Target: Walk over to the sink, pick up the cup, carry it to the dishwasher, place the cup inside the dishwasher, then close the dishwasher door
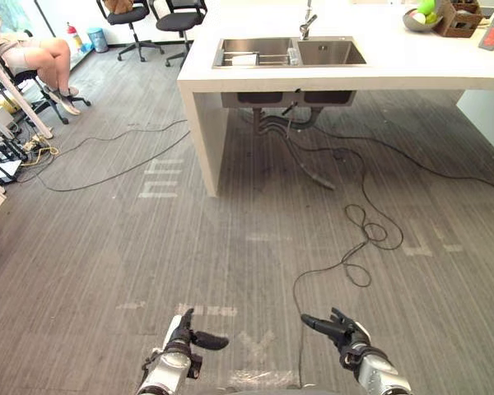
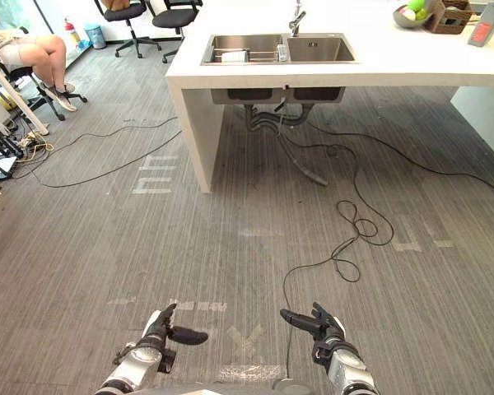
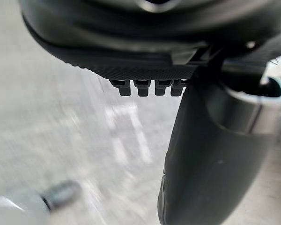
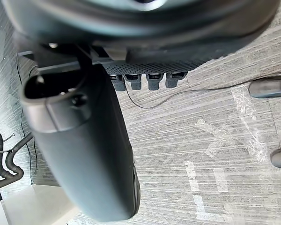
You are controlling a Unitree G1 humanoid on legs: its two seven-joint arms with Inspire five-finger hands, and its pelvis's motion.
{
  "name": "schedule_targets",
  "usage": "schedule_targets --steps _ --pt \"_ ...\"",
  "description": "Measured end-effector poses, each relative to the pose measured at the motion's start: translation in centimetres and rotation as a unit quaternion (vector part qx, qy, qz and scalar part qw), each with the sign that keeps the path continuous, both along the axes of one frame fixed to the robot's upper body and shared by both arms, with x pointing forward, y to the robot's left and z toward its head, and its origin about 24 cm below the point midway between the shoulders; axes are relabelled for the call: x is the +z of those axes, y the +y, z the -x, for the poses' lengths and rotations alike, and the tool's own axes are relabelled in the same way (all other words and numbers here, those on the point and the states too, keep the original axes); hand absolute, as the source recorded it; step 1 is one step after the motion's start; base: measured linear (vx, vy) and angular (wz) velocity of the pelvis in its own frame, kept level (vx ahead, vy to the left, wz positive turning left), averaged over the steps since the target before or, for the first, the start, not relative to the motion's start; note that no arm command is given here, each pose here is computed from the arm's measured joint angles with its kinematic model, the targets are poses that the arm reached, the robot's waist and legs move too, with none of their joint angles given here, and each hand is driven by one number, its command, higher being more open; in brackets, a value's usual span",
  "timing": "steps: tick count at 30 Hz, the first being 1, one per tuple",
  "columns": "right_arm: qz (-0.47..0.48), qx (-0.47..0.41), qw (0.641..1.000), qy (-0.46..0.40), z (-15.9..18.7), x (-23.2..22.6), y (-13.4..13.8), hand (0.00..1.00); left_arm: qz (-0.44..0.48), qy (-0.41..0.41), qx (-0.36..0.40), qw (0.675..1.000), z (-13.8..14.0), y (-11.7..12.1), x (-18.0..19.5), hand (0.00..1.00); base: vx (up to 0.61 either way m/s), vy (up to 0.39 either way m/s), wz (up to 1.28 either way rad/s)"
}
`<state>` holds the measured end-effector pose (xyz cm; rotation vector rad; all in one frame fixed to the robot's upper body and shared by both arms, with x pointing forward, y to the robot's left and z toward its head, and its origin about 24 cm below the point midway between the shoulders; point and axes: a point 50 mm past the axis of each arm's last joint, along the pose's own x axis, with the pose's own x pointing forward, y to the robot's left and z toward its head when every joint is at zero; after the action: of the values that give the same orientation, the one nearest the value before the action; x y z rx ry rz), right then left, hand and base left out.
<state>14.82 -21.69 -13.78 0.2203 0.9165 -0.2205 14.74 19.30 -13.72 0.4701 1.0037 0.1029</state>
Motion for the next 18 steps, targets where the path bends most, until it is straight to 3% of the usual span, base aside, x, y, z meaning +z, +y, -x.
schedule_targets --steps 7,10,14,18 --pt "-0.022 -0.03 0.998 0.044 2.7 -1.1 0.7 1.0 -0.014 0.088 0.099 0.991 5.8 1.8 -2.0 1.0 -0.09 0.009 -0.28" --pt "-0.039 -0.041 0.995 0.087 4.6 -2.0 1.1 1.0 0.039 0.094 0.167 0.981 6.8 2.0 -2.4 1.0 -0.06 0.002 -0.1" --pt "-0.074 -0.119 0.985 0.102 6.3 -2.5 1.4 1.0 0.146 0.122 0.223 0.956 8.3 1.7 -3.0 1.0 -0.04 0.001 -0.03" --pt "-0.077 -0.146 0.98 0.113 7.1 -2.7 1.3 1.0 0.152 0.126 0.23 0.953 8.5 1.9 -3.0 1.0 -0.01 -0.001 -0.02"
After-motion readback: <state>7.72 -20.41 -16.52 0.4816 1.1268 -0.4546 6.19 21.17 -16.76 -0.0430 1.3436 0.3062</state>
